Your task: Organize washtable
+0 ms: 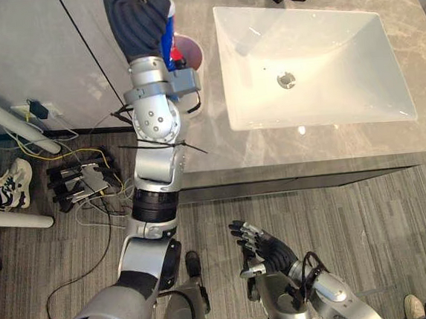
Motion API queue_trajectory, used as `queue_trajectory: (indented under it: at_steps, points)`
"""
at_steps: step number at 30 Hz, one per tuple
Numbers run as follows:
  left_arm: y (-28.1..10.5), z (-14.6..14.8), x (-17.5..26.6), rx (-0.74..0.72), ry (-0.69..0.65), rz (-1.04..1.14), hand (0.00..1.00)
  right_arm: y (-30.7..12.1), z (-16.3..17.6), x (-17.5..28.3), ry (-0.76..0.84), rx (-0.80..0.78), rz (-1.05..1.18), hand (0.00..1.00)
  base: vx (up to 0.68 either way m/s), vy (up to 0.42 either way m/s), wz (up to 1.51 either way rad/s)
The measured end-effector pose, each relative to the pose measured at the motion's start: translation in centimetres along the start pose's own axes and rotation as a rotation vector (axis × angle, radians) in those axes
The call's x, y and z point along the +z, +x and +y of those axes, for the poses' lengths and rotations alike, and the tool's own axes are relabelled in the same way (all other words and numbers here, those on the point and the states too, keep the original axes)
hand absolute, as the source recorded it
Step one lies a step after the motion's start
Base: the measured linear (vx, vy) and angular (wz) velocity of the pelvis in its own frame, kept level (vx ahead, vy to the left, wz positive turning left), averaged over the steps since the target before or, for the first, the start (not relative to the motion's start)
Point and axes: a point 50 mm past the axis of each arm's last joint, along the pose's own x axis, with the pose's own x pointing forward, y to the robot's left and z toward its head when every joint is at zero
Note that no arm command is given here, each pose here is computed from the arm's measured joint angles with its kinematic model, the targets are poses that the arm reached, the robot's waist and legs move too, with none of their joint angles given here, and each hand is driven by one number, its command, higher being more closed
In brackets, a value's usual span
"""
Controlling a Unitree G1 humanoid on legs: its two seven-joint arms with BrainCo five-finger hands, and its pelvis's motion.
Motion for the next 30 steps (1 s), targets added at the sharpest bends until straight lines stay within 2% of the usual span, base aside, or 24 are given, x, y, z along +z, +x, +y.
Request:
queue_trajectory:
  at_steps: [9, 12, 17, 18, 25, 27, 30]
  points:
    - [-0.6, -0.1, -0.5, -0.017, -0.001, 0.028, 0.00, 1.2, 0.4, 0.3, -0.024, 0.051, -0.003, 0.00, 0.02, 0.013, 0.00]
    - [-0.7, -0.4, -0.6, -0.065, -0.004, 0.031, 0.00, 1.8, 0.6, 0.4, -0.033, 0.074, -0.003, 0.00, 0.00, 0.011, 0.04]
    - [-0.3, 0.5, -0.5, -0.089, 0.018, 0.029, 0.00, 3.2, 1.9, -0.5, 0.003, 0.113, 0.014, 0.00, -0.01, -0.001, 0.14]
    - [-0.1, 0.8, -0.3, -0.088, 0.013, 0.024, 1.00, 3.4, 2.1, -0.6, 0.012, 0.111, 0.017, 0.00, -0.01, -0.020, 0.17]
    - [0.6, 2.7, 0.2, -0.061, -0.056, 0.016, 1.00, 3.9, 2.1, -1.1, 0.007, 0.113, 0.035, 0.00, -0.04, -0.011, 0.06]
    - [-0.5, 3.6, -0.4, -0.076, -0.070, 0.058, 1.00, 3.8, 2.5, -2.0, 0.020, 0.127, 0.072, 0.00, -0.03, -0.026, 0.01]
    - [-5.3, 5.9, -2.0, -0.084, -0.073, 0.199, 1.00, 3.3, 2.3, -3.0, 0.039, 0.117, 0.113, 0.00, 0.02, -0.052, 0.02]
